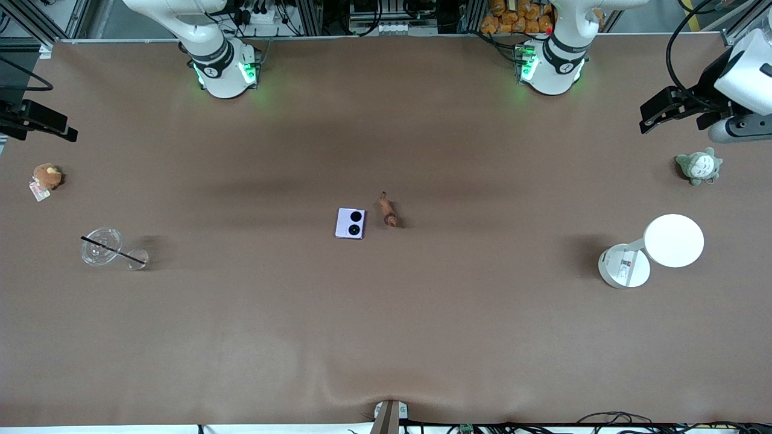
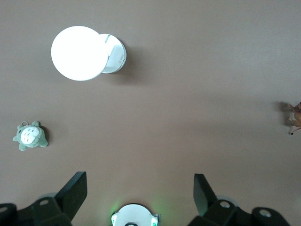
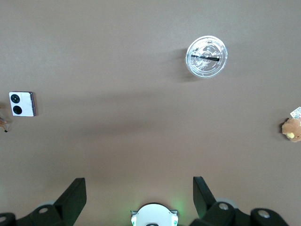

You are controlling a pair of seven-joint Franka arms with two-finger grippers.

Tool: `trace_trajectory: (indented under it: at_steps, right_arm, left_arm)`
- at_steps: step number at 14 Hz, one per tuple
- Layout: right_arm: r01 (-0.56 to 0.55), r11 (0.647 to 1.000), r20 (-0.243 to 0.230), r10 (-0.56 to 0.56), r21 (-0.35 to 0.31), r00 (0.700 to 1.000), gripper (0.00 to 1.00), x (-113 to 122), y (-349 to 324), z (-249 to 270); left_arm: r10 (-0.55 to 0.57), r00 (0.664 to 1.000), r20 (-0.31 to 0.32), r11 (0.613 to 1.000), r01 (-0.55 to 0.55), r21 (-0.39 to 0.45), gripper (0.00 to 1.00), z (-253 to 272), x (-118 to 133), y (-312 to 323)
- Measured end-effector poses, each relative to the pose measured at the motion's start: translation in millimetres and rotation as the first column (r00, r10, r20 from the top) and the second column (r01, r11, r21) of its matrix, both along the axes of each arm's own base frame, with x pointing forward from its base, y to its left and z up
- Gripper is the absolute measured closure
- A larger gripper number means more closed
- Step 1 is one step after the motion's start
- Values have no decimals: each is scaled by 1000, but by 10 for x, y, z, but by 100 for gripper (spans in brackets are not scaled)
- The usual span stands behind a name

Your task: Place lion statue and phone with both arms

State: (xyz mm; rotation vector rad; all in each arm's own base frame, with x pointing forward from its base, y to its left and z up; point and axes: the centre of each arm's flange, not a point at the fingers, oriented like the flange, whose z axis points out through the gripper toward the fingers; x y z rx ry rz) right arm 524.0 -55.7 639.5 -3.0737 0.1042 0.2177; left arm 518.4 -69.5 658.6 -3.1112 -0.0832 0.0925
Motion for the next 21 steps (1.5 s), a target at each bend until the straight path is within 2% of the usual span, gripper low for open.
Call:
trace_trajectory:
  at_steps: [3, 8, 14, 18, 21]
  right_arm:
    - [-8, 1000, 8, 8, -2, 1000, 0, 13, 40, 8]
    - [-26, 1000, 47, 27, -17, 999, 0, 33, 142, 81]
    - [-35, 999, 50, 36, -17, 998, 0, 38, 194, 89]
    - [-35, 999, 70, 36, -19, 997, 0, 63, 197, 100]
    - [-34, 999, 58, 35, -18, 998, 0, 64, 195, 44]
  left_arm:
    - [0, 1000, 1, 1000, 0, 0, 0, 6, 0, 0]
    - [-1, 1000, 0, 1000, 1, 0, 0, -3, 8, -7]
    - [2, 1000, -8, 1000, -2, 1, 0, -45, 35, 5]
    - [0, 1000, -11, 1000, 0, 1, 0, -57, 41, -8]
    - [1, 1000, -13, 1000, -1, 1, 0, -67, 45, -9]
